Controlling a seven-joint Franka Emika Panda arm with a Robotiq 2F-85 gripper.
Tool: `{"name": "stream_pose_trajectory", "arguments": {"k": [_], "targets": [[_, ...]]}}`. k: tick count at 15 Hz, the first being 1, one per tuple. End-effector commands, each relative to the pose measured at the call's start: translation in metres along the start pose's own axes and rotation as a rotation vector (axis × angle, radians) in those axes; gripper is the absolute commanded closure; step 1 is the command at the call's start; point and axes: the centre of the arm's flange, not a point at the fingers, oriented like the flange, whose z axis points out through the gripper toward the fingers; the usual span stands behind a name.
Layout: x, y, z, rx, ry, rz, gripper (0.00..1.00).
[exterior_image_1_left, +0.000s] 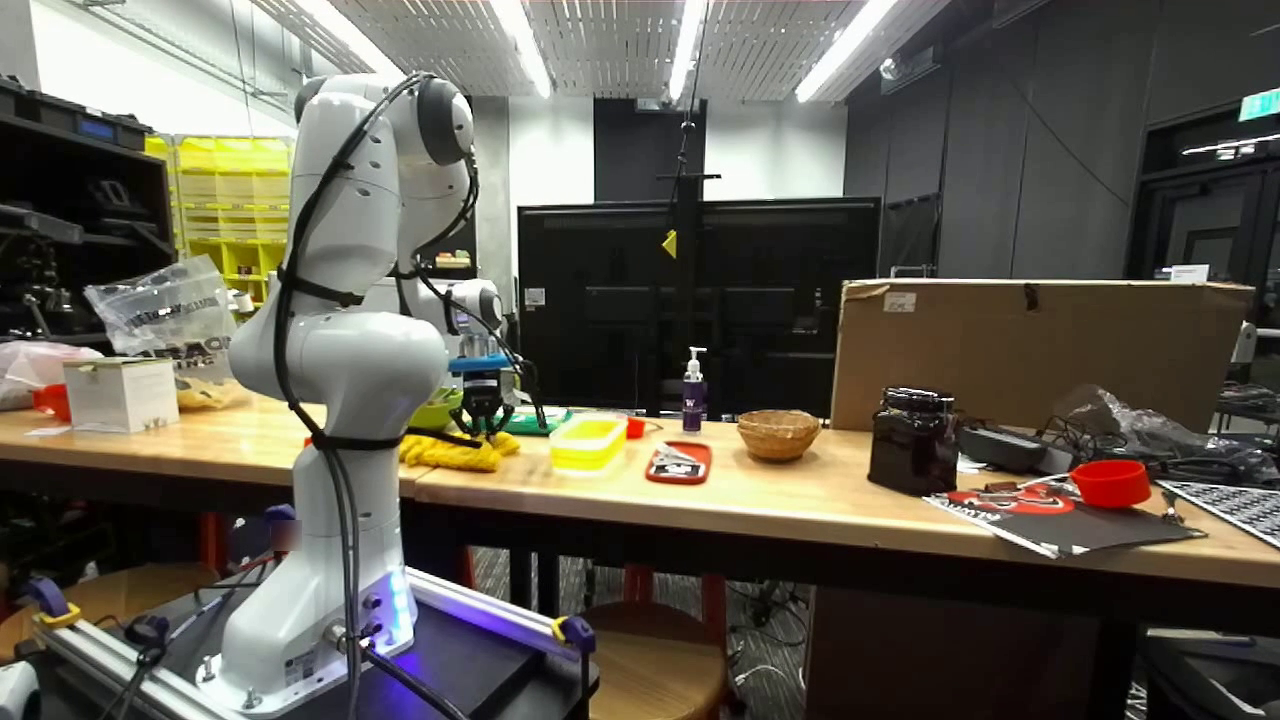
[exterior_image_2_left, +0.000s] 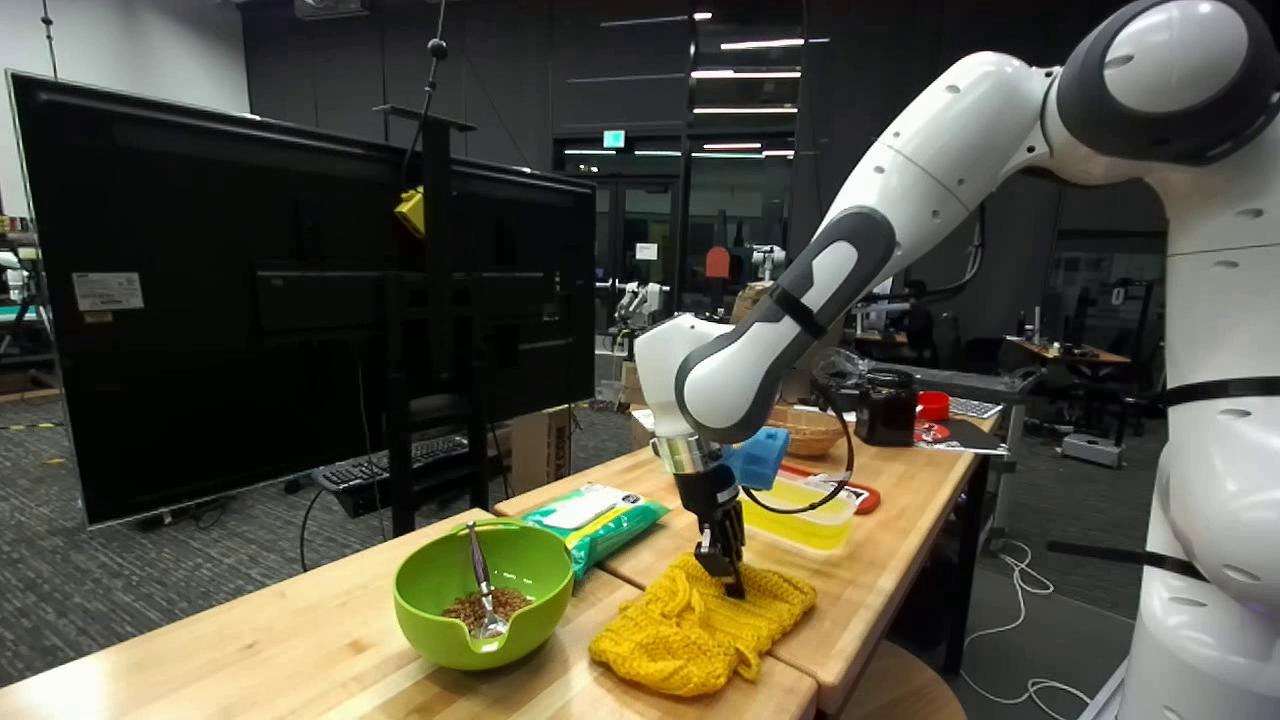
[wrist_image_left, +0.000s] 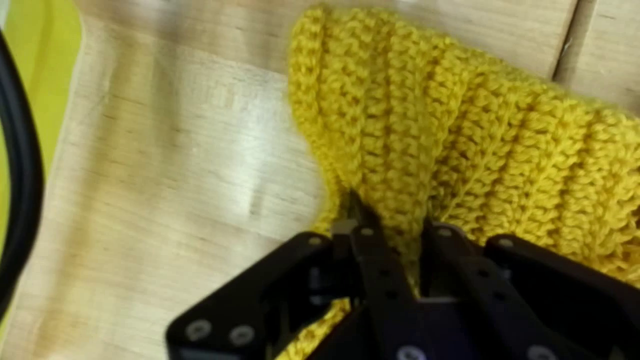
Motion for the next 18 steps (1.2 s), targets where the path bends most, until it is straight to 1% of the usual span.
{"name": "stream_pose_trajectory", "arguments": {"k": [1, 2, 4, 7, 8, 9, 10, 13, 18], "targets": [[-0.003, 0.009, -0.003, -0.055, -0.033, -0.014, 1.00], [-0.003, 0.009, -0.004, -0.064, -0.040, -0.019, 0.97], [-0.003, 0.010, -0.004, -0.078, -0.050, -0.028, 0.99], [-0.003, 0.009, -0.008, -0.086, -0.073, -0.038, 0.98], [-0.003, 0.009, -0.009, -0.086, -0.081, -0.037, 0.68], [-0.003, 0.008, -0.011, -0.089, -0.089, -0.035, 0.67], [-0.002, 0.006, -0.014, -0.093, -0.099, -0.034, 0.64], [-0.001, 0.001, -0.027, -0.114, -0.133, -0.036, 0.45], [0.006, -0.012, -0.053, -0.156, -0.188, -0.059, 0.09]]}}
